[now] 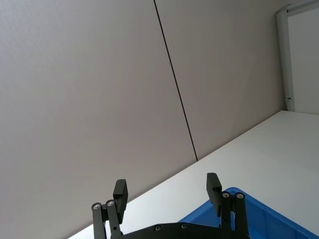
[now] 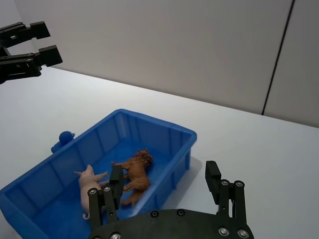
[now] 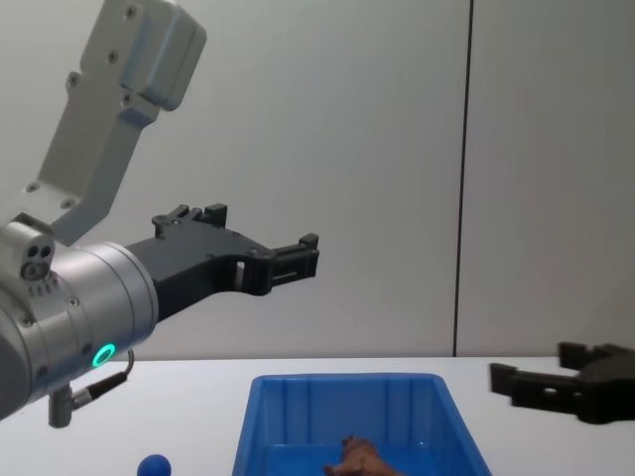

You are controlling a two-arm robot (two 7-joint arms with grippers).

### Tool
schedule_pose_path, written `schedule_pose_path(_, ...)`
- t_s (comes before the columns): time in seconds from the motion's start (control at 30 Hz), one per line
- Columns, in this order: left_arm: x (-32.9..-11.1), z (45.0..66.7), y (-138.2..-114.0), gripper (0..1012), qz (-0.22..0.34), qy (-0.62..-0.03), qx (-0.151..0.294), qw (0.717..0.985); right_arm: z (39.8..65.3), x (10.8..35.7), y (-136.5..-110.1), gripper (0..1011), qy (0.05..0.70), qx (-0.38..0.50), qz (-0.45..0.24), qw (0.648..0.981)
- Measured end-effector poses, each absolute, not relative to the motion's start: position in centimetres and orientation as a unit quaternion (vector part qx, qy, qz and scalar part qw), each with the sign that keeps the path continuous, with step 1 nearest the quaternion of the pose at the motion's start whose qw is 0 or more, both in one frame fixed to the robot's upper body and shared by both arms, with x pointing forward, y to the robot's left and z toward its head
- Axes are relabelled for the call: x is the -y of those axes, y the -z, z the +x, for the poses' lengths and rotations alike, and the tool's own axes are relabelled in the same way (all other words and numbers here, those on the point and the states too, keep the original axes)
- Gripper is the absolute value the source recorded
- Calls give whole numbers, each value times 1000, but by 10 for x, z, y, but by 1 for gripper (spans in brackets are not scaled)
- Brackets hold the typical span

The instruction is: Pick up the two dolls from the table and place them into the box.

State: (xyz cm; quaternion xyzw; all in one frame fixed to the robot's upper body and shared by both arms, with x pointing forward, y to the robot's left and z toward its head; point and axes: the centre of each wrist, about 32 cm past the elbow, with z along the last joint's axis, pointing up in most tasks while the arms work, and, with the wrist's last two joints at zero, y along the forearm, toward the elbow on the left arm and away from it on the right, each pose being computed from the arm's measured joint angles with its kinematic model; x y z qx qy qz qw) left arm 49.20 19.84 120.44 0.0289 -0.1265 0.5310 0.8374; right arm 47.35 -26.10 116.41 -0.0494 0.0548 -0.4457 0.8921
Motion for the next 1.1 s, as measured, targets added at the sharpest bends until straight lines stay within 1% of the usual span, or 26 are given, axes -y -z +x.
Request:
schedule_pose_path(0.1,-198,492,-1204,1001,29,-531,126,837,469,268,-1164,1001,454,-52,-48,888)
schedule_pose_path(0.4,-198,491,-1204,1001,31,-533,126,836,463,278,-1164,1001,465,-49,-46,883)
schedule_pose_path(0.53,-199,488,-1204,1001,37,-542,123,830,461,282,-1164,1001,469,-48,-45,881)
schedule_pose_path(0.87,-206,472,-1201,1001,60,-565,103,817,458,285,-1164,1001,472,-47,-45,879)
schedule_pose_path(1.1,-215,459,-1193,1001,81,-579,76,808,457,287,-1164,1001,474,-46,-44,878)
